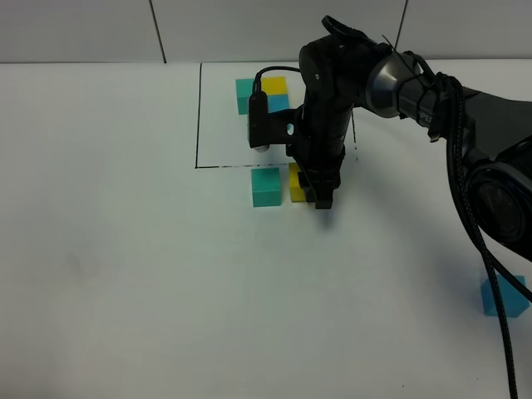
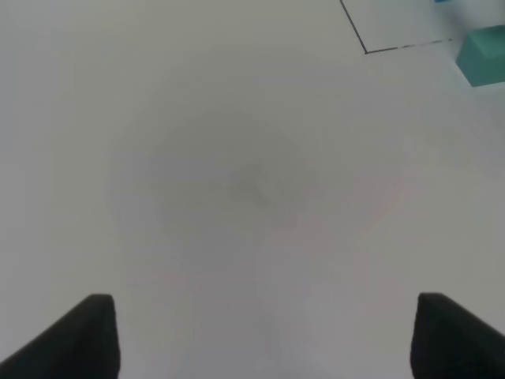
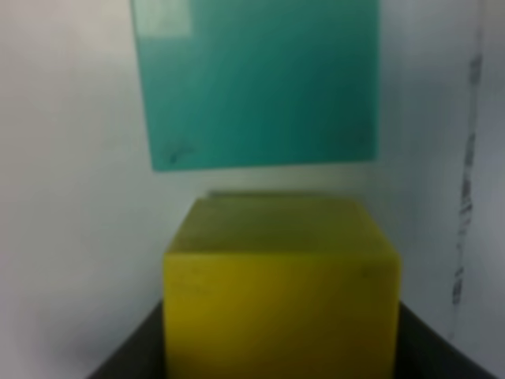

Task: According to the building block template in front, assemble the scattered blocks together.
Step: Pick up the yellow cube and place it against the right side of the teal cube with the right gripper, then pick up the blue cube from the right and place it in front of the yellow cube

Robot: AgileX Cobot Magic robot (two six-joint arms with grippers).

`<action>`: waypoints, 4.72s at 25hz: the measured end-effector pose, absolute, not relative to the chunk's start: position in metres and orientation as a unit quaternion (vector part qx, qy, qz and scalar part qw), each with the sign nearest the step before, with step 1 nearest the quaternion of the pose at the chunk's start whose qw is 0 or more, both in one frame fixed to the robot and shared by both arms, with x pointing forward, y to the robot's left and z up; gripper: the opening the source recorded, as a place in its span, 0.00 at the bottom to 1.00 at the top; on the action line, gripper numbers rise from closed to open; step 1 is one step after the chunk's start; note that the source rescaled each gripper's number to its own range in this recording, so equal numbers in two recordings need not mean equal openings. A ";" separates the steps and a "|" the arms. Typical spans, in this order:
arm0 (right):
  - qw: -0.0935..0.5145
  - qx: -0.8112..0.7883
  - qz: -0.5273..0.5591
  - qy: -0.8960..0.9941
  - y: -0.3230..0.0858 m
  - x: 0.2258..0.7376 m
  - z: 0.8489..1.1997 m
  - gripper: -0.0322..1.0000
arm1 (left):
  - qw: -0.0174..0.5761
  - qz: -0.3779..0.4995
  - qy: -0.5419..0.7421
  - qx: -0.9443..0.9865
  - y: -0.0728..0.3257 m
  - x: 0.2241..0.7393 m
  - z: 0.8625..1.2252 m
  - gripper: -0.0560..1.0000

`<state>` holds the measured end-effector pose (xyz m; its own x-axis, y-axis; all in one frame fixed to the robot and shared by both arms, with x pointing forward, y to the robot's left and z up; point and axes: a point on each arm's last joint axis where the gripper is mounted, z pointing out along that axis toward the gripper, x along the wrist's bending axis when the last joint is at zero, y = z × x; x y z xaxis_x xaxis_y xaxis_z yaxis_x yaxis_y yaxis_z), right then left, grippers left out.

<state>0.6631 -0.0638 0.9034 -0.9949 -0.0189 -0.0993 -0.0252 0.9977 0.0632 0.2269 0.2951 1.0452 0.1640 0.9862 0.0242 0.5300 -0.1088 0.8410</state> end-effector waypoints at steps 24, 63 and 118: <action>0.037 -0.003 0.046 0.998 -0.060 0.664 0.892 0.04 | 0.359 0.318 0.563 0.673 0.295 0.227 1.045 0.77; 0.036 0.004 0.055 0.998 -0.054 0.664 0.888 0.04 | 0.359 0.318 0.563 0.673 0.295 0.227 1.045 0.77; 0.061 0.631 0.091 0.768 -0.250 0.537 0.958 0.64 | 0.359 0.318 0.563 0.673 0.295 0.227 1.045 0.77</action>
